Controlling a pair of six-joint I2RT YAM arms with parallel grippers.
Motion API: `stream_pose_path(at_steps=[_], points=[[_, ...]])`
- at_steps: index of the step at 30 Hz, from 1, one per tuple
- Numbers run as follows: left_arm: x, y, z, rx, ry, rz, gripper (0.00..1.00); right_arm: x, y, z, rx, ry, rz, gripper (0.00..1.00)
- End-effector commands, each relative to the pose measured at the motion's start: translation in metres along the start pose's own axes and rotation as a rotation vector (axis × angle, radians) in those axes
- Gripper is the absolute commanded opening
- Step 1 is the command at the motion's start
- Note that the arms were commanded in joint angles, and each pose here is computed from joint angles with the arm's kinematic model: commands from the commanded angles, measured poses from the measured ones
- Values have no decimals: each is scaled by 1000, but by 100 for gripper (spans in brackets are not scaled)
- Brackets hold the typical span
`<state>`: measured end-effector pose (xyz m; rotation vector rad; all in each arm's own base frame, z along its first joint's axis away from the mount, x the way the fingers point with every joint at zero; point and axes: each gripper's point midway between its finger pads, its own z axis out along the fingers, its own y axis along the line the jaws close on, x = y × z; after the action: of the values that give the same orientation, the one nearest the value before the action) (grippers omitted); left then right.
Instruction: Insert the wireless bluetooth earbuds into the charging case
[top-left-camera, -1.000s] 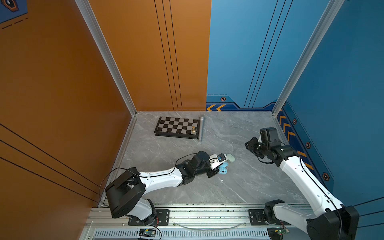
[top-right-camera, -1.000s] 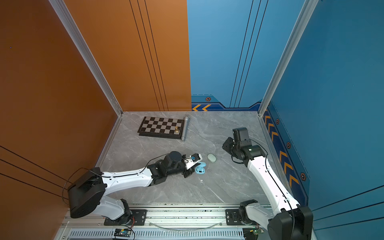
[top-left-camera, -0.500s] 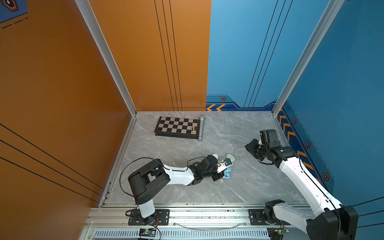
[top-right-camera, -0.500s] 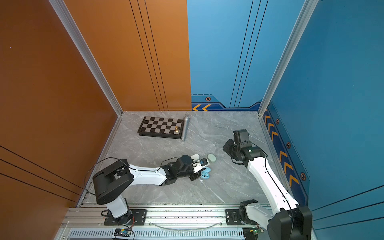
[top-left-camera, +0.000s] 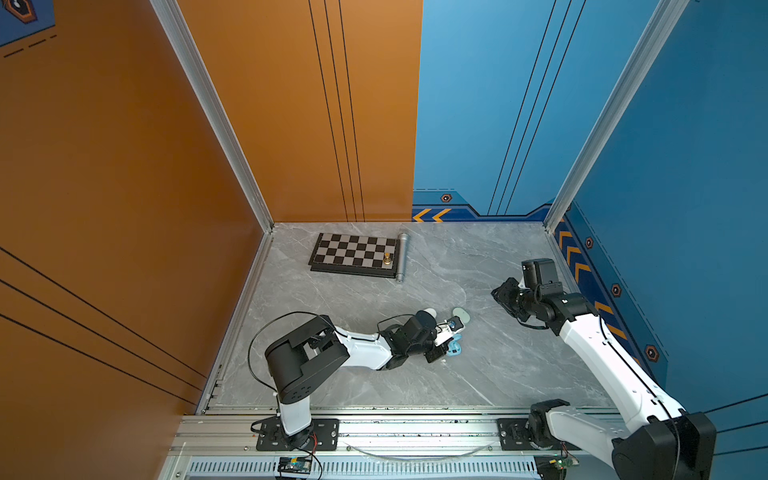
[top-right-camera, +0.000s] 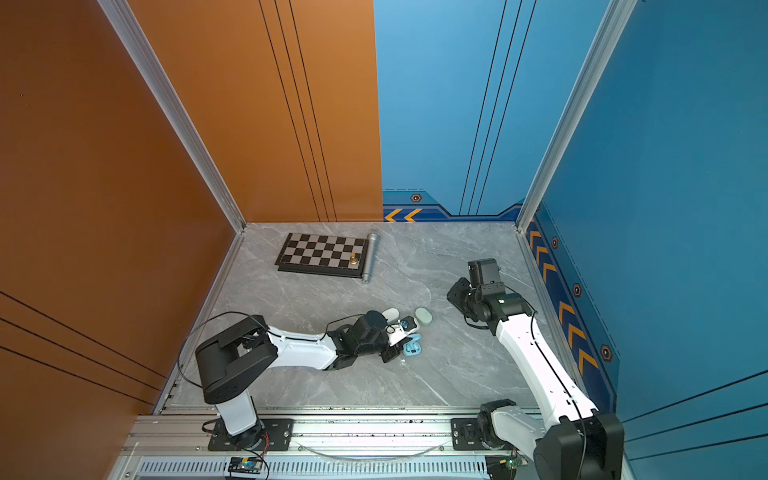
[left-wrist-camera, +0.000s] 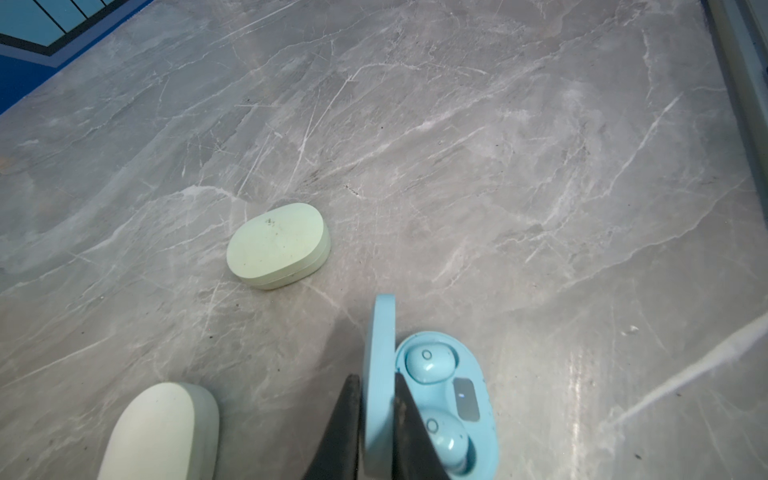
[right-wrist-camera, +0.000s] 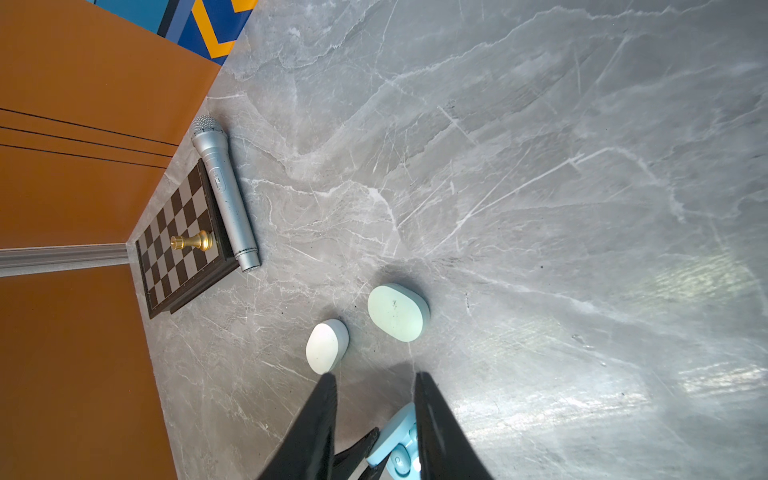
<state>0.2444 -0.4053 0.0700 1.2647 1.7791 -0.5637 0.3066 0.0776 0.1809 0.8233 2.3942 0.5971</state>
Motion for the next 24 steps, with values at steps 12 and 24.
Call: stream_pose_path(at_steps=[12, 24], points=[[-37, 32, -40, -97, -102, -41, 49, 14, 6, 2, -16, 67, -344, 52], [-39, 75, -170, -344, -174, -263, 98, 84, 25, 70, 115, 348, -788, 55]])
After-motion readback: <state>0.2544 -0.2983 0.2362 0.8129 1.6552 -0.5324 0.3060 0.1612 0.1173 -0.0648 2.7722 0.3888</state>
